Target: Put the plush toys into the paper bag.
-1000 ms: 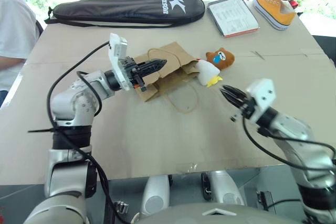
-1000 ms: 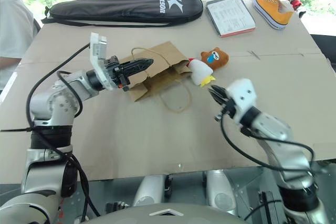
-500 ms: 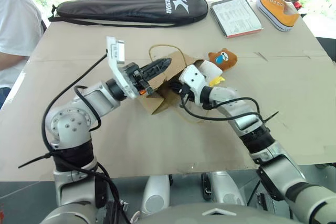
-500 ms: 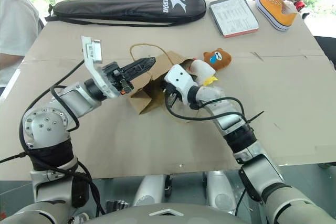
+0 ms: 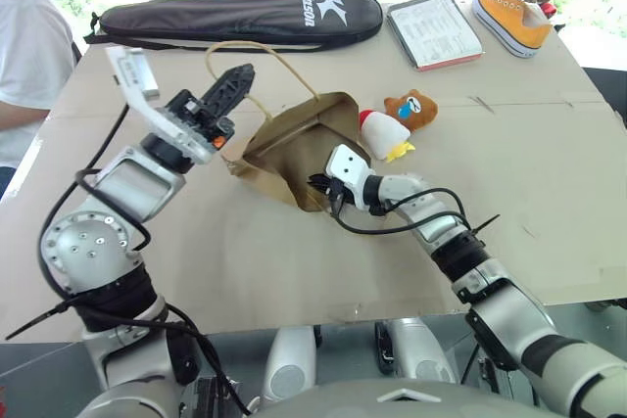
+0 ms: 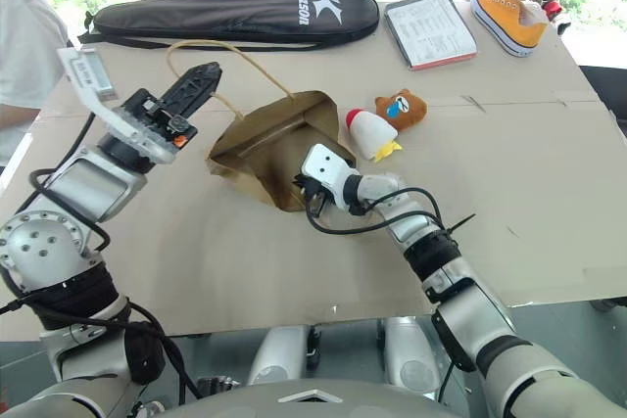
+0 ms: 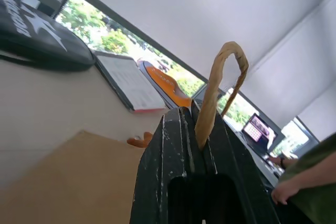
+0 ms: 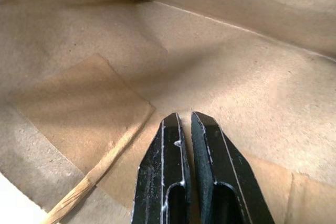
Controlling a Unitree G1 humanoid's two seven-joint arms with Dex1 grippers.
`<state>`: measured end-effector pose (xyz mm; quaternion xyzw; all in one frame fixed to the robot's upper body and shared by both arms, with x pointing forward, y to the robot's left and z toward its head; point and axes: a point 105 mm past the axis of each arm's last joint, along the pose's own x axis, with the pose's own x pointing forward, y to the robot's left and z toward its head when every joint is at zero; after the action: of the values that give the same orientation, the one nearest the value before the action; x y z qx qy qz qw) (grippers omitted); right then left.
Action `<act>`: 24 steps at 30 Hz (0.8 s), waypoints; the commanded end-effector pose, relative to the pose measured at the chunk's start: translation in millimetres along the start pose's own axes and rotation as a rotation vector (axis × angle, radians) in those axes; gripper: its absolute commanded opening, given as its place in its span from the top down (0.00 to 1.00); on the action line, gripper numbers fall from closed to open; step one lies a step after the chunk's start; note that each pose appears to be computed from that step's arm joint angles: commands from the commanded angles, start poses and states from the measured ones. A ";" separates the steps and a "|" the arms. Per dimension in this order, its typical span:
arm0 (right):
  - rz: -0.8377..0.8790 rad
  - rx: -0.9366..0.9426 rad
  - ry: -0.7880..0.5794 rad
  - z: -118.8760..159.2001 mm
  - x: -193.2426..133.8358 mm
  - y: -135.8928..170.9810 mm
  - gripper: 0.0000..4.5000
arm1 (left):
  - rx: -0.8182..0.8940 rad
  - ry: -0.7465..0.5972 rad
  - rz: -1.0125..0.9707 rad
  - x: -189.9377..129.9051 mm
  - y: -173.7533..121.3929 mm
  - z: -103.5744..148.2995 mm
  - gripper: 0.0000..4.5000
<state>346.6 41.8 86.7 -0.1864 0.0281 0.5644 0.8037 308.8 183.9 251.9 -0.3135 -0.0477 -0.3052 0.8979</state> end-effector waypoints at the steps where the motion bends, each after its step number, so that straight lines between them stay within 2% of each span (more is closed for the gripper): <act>1: 0.025 -0.048 -0.005 4.4 4.1 -2.4 0.98 | 0.058 -0.048 -0.014 -7.5 -12.7 13.0 1.00; 7: 0.073 -0.126 -0.119 39.6 10.2 -4.4 0.98 | 0.097 -0.053 0.035 -13.3 -12.0 8.1 1.00; 13: 0.121 -0.231 -0.274 90.2 7.7 -4.8 0.98 | 0.170 -0.117 0.159 -17.1 3.8 19.5 1.00; 18: 0.134 -0.161 -0.356 120.0 -12.9 -13.5 0.98 | 0.203 -0.125 0.200 -18.9 11.2 19.9 1.00; 19: 0.132 -0.159 -0.368 124.6 -19.1 -15.0 0.87 | 0.206 -0.124 0.201 -18.9 11.4 19.0 1.00; 21: 0.098 -0.166 -0.392 134.4 -34.0 -20.3 0.72 | 0.207 -0.122 0.201 -18.8 11.8 17.2 1.00; 24: 0.020 -0.153 -0.446 153.2 -60.0 -28.5 0.41 | 0.210 -0.113 0.199 -18.4 14.0 14.0 1.00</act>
<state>334.0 38.4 224.9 -0.1388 -0.1544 0.6129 0.7624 307.6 211.8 240.4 -0.2520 -0.0746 -0.1820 0.9475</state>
